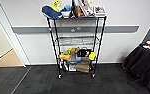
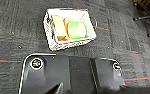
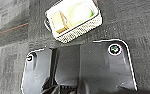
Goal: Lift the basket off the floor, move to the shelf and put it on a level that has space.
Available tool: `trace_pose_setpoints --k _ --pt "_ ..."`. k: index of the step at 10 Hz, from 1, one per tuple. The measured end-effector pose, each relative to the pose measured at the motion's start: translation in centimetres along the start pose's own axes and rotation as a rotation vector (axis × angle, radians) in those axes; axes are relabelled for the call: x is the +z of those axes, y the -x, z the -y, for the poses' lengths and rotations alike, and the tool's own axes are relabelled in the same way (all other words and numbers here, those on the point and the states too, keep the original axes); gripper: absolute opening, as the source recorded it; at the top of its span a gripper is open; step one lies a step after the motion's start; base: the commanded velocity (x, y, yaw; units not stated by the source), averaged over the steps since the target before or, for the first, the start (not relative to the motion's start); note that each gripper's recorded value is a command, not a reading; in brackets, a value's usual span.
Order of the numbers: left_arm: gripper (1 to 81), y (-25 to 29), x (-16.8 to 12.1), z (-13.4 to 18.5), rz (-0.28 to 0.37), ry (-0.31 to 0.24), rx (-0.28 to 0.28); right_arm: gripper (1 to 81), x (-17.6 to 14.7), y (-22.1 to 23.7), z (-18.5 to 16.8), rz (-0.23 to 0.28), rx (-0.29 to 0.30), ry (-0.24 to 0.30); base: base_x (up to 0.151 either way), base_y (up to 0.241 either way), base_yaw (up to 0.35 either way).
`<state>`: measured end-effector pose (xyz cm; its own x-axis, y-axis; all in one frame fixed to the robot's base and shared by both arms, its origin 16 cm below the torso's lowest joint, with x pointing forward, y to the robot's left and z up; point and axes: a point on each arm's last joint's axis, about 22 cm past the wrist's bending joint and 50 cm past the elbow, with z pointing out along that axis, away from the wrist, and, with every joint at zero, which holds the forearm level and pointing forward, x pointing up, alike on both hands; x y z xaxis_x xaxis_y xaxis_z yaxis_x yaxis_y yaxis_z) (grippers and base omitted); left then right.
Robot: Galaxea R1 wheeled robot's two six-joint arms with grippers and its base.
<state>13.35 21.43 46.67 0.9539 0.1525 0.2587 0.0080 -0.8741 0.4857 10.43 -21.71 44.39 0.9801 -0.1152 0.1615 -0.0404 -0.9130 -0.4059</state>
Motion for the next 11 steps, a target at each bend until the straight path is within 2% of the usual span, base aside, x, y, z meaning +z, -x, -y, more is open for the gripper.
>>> trace_pose_setpoints --k 5,7,8,11 --pt "81.1 1.4 0.2 -0.3 0.023 -0.003 -0.009 81.1 -0.1 0.8 -0.4 0.010 0.002 0.008 0.000 0.000 0.000" --pt "81.1 3.2 0.4 -0.1 0.101 -0.024 -0.041 81.1 -0.1 0.6 -0.7 0.008 0.001 0.015 0.000 0.000 0.000" --pt "81.1 3.8 0.2 0.7 0.120 -0.044 -0.041 81.1 0.0 0.4 -0.5 0.005 0.001 0.013 0.000 0.000 0.000" --pt "81.1 1.4 0.5 1.1 0.096 -0.050 -0.035 81.1 0.4 -2.0 0.4 -0.024 -0.010 0.001 0.000 0.000 0.000"
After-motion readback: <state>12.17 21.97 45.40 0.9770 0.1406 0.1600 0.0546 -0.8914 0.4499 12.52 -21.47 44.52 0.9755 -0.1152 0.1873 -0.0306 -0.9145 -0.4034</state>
